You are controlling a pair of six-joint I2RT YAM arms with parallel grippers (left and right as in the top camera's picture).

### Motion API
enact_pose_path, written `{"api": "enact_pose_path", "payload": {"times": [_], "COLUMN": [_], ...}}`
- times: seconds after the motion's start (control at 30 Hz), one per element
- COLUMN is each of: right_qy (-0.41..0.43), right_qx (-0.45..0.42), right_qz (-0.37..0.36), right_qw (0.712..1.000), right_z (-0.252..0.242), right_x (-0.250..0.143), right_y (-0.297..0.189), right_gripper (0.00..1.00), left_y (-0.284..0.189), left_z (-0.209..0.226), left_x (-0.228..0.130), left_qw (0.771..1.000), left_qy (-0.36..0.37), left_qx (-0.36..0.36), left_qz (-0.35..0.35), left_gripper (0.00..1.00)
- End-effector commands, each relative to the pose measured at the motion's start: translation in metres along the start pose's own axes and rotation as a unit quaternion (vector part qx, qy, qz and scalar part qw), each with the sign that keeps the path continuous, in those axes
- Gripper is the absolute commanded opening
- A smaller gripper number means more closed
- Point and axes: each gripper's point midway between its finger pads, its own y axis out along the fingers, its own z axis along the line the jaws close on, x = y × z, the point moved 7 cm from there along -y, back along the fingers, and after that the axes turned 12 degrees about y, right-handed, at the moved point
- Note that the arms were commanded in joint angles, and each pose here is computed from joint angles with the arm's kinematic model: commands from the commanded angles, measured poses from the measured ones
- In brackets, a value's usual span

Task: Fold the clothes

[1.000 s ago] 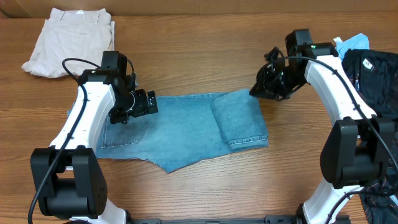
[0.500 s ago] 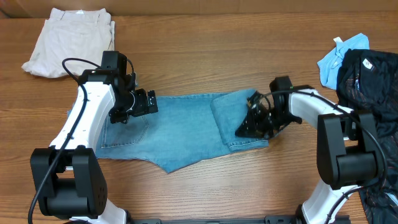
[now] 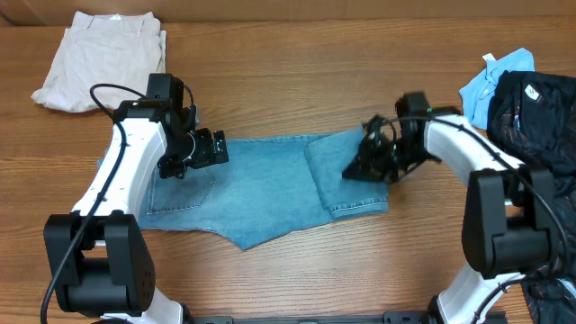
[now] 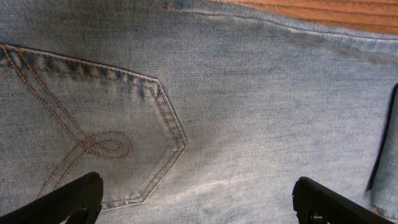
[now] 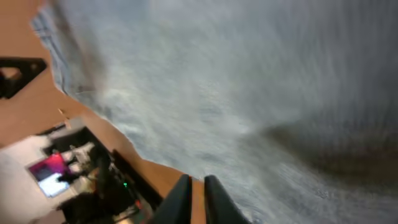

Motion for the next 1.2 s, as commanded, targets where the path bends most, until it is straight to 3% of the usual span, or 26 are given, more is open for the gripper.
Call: {"api": "enact_pose_path", "payload": {"times": [0.0,0.07,0.1,0.23,0.67,0.87,1.17], "right_qy": [-0.025,-0.007,0.006,0.059,0.038,0.012,-0.008], "right_qx": [-0.038,-0.073,-0.091,-0.162,-0.163,-0.112,-0.07], "right_qz": [-0.064,-0.09,-0.102,-0.139,-0.144,-0.123,-0.107], "right_qw": [0.997,0.993,0.991,0.975,0.975,0.986,0.992], "right_z": [0.014,0.004,-0.003,-0.036,-0.059,-0.064,-0.067], "right_x": [0.014,0.021,0.024,0.031,0.034,0.028,0.022], "right_y": [-0.028,-0.038,-0.042,-0.065,-0.064,-0.045,-0.031], "right_gripper": [0.37,0.65,0.73,0.86,0.86,0.84,0.94], "left_y": [0.0,0.0,0.0,0.0,0.0,0.0,0.0], "left_z": [-0.002,-0.002,-0.002,-0.002,-0.002,-0.002,-0.002], "left_x": [-0.001,-0.002,-0.002,-0.001,0.0,0.0,0.0], "left_qw": [1.0,1.0,1.0,1.0,1.0,1.0,1.0], "left_qy": [0.0,0.001,0.001,0.001,0.001,0.001,0.001], "left_qx": [-0.003,-0.002,-0.002,-0.002,-0.003,-0.003,-0.003], "left_qz": [0.0,0.0,0.0,0.0,-0.005,-0.004,-0.003], "left_gripper": [1.0,0.99,1.0,1.0,1.0,1.0,1.0]}}
